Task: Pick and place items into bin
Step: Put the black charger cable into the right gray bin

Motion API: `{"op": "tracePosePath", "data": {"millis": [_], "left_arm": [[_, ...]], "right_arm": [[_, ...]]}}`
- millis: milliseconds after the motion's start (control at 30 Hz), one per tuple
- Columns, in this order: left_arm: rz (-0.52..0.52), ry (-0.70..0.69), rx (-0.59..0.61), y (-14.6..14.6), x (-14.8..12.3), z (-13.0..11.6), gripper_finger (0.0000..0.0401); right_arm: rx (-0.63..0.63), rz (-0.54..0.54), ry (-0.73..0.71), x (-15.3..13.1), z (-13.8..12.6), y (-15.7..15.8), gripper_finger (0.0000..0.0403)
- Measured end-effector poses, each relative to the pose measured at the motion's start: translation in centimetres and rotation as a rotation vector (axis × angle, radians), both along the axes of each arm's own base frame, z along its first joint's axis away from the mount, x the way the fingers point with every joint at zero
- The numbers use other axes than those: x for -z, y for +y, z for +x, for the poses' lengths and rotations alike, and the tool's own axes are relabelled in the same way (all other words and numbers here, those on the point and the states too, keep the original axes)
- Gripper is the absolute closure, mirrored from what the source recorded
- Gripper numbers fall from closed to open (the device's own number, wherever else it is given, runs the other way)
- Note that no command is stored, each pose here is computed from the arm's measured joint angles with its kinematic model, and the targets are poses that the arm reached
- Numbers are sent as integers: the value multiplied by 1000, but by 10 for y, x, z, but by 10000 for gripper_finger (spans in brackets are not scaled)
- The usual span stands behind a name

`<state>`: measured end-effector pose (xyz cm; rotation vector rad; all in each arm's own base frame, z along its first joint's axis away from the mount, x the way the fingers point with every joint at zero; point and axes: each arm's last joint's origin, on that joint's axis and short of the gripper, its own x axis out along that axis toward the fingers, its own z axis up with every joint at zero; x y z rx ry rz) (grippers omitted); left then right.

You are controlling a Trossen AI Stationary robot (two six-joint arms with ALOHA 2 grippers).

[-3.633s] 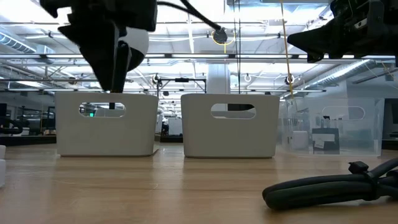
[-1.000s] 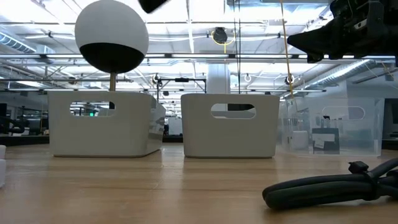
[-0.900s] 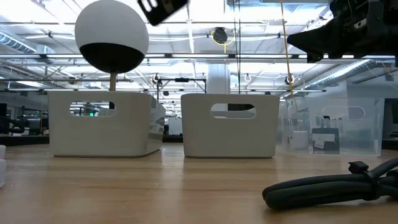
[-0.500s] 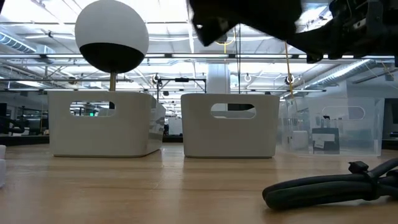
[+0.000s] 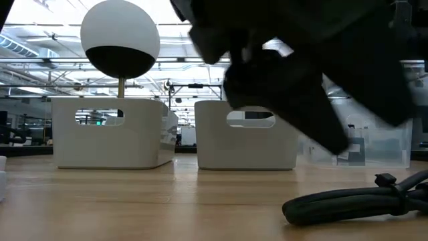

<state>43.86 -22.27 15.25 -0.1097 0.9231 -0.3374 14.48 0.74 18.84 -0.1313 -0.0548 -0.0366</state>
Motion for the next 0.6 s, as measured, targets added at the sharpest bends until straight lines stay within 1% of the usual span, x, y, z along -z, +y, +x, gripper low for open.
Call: {"op": "tracePosePath", "data": {"millis": [133,300,433,500,600], "left_arm": [[-6,0,13,-6,9,0,137],[2,22,29,-6,15,-1,150],[24,32,40,0,21,2,162],[31,47,26,6,25,5,168],[22,56,36,13,26,8,178]], "right_arm": [[2,-1,0,0,0,0,383],[3,4,-1,0,0,0,383],[3,4,-1,0,0,0,383],[3,5,0,0,0,0,383],[2,23,0,0,0,0,383]]}}
